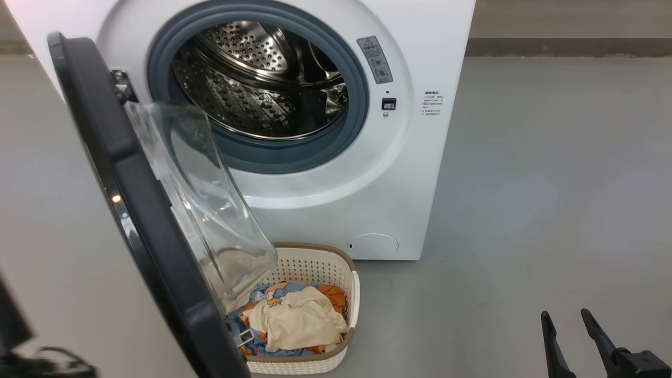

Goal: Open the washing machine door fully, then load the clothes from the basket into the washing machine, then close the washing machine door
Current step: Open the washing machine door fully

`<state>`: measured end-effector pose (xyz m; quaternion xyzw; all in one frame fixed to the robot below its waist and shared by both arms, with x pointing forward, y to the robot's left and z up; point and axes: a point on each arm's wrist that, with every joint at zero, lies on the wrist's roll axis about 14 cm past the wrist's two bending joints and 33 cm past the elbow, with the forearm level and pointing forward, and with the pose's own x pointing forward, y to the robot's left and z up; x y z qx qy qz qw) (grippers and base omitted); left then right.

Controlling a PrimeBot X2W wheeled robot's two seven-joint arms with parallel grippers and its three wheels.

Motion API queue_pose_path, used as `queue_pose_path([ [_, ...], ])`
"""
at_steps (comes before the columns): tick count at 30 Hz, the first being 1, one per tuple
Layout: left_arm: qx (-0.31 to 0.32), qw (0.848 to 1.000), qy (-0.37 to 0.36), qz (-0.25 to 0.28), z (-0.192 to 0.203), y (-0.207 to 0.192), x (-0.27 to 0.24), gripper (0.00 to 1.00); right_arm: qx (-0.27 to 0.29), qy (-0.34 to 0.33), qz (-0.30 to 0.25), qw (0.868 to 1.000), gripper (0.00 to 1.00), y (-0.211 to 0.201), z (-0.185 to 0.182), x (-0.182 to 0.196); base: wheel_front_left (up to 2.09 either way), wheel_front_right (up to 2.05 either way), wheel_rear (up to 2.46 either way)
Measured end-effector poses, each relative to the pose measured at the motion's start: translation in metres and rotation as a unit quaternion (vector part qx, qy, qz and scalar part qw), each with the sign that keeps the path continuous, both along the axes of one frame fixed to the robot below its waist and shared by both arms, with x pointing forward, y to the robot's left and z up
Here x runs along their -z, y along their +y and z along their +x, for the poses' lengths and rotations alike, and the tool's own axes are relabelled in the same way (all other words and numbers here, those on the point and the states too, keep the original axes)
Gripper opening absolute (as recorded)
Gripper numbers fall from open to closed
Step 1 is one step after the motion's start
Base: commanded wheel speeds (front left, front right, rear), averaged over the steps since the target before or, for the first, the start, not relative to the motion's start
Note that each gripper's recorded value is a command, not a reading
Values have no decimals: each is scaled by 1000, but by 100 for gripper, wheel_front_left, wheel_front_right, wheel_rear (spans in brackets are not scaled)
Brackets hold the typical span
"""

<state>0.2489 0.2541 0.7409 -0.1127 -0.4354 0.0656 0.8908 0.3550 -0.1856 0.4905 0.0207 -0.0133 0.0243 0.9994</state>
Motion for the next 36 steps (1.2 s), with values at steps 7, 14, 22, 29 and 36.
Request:
queue_pose_path([
  [7, 171, 985, 26, -17, 12, -85, 6, 0, -5, 0, 0, 1000, 100, 3, 2, 0, 0, 0, 0],
  [14, 234, 963, 124, -41, 36, -122, 47, 0, -5, 5, 0, 1000, 100, 4, 2, 3, 0, 0, 0],
  [22, 248, 934, 251, -55, 48, -137, 103, 0, -8, 9, 0, 1000, 100, 5, 3, 6, 0, 0, 0],
  [29, 252, 914, 311, -72, 49, -140, 136, 0, -14, 13, 0, 1000, 100, 9, 6, 8, 0, 0, 0],
  [36, 231, 897, 366, -89, 50, -131, 174, 0, -23, 16, 0, 1000, 100, 15, 9, 10, 0, 0, 0],
])
